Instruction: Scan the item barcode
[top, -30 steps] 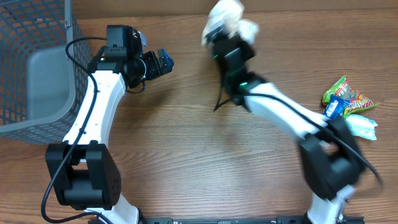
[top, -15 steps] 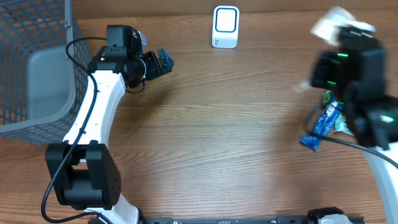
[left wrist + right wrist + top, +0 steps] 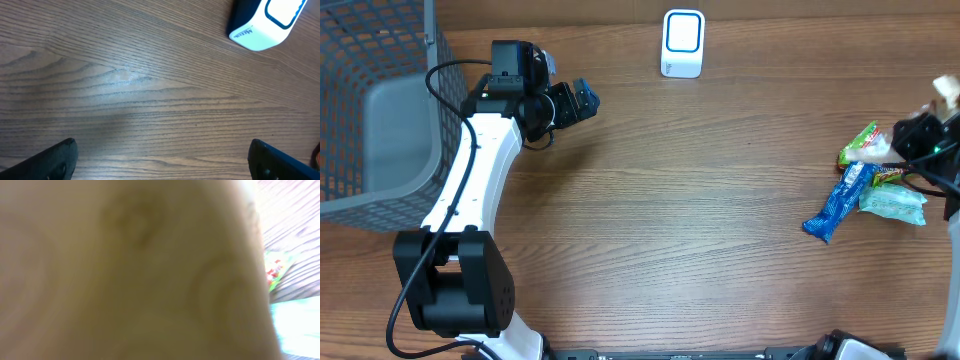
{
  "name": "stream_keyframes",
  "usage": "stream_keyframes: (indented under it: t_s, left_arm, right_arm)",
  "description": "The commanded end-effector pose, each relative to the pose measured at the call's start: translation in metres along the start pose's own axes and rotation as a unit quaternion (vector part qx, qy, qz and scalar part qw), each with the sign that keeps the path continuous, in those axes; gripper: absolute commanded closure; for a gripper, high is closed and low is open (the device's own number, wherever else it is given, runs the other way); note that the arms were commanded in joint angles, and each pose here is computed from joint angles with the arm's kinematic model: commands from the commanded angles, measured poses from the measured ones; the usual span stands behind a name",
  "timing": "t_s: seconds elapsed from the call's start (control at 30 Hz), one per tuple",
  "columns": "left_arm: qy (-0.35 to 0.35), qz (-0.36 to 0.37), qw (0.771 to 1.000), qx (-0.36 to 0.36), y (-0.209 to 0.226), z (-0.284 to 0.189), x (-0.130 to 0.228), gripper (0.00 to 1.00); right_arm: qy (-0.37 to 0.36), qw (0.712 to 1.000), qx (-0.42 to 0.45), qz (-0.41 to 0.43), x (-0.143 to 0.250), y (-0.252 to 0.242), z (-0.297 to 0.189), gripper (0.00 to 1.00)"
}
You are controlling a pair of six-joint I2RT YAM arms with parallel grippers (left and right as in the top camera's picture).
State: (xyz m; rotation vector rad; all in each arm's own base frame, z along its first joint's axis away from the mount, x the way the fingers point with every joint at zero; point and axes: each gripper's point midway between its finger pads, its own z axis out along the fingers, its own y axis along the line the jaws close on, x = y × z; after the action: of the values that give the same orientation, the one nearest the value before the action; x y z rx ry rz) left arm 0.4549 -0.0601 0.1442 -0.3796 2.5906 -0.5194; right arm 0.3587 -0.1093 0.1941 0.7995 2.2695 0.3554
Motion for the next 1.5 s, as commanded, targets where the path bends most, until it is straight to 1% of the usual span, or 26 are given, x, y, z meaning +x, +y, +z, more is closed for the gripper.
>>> stream_keyframes:
  t_s: [0.0, 0.03, 0.1, 0.13, 0.2, 0.27, 0.37, 0.4, 0.5, 0.73, 0.87, 0.97, 1.23, 1.37, 1.47]
  left_arm:
    - [0.001, 0.003, 1.0, -0.001, -0.001, 0.001, 0.002, 0.0]
    - [0.001, 0.003, 1.0, -0.001, -0.001, 0.001, 0.002, 0.0]
    - [0.001, 0.003, 1.0, -0.001, -0.001, 0.001, 0.002, 0.0]
    - [0.001, 0.003, 1.0, -0.001, -0.001, 0.001, 0.002, 0.0]
    - [0.001, 0.003, 1.0, -0.001, -0.001, 0.001, 0.002, 0.0]
    - [0.001, 0.003, 1.0, -0.001, -0.001, 0.001, 0.002, 0.0]
    - [0.001, 0.003, 1.0, -0.001, -0.001, 0.001, 0.002, 0.0]
    - [0.001, 0.003, 1.0, -0.001, -0.001, 0.001, 0.002, 0.0]
    - [0.001, 0.003, 1.0, -0.001, -0.001, 0.001, 0.002, 0.0]
    - [0.001, 0.003, 1.0, -0.001, -0.001, 0.001, 0.002, 0.0]
    - [0.001, 0.003, 1.0, -0.002, -0.001, 0.001, 0.002, 0.0]
    - [0.001, 0.003, 1.0, -0.001, -0.001, 0.001, 0.002, 0.0]
    - [0.001, 0.003, 1.0, -0.001, -0.001, 0.001, 0.002, 0.0]
    - [0.001, 0.003, 1.0, -0.001, -0.001, 0.001, 0.002, 0.0]
    - [0.001, 0.003, 1.0, -0.001, -0.001, 0.001, 0.002, 0.0]
  right_arm:
    - [0.037, 0.997, -0.07, -0.005, 0.011, 0.008, 0.013, 0.96]
    - [0.044, 0.997, -0.069, 0.001, 0.012, 0.004, 0.017, 0.96]
    - [0.053, 0.996, -0.068, 0.008, 0.015, 0.0, 0.022, 0.87]
    - [0.055, 0.996, -0.068, 0.009, 0.015, -0.001, 0.022, 0.8]
    - [0.057, 0.996, -0.068, 0.01, 0.016, 0.0, 0.021, 0.77]
    - [0.056, 0.995, -0.077, 0.008, 0.016, 0.004, 0.018, 0.67]
    - [0.048, 0.995, -0.083, 0.003, 0.013, 0.009, 0.009, 0.46]
    - [0.043, 0.995, -0.084, 0.0, 0.012, 0.012, 0.004, 0.41]
    - [0.029, 0.996, -0.089, -0.008, 0.005, 0.02, -0.012, 0.32]
    - [-0.021, 0.993, -0.103, -0.046, -0.008, 0.048, -0.072, 0.28]
    - [-0.046, 0.99, -0.11, -0.07, -0.005, 0.061, -0.107, 0.23]
    - [-0.06, 0.988, -0.117, -0.081, 0.0, 0.069, -0.125, 0.21]
    - [-0.022, 0.981, -0.142, -0.128, 0.031, 0.093, -0.139, 0.22]
    - [-0.016, 0.98, -0.148, -0.135, 0.04, 0.104, -0.164, 0.21]
    - [-0.014, 0.975, -0.151, -0.163, 0.052, 0.11, -0.191, 0.2]
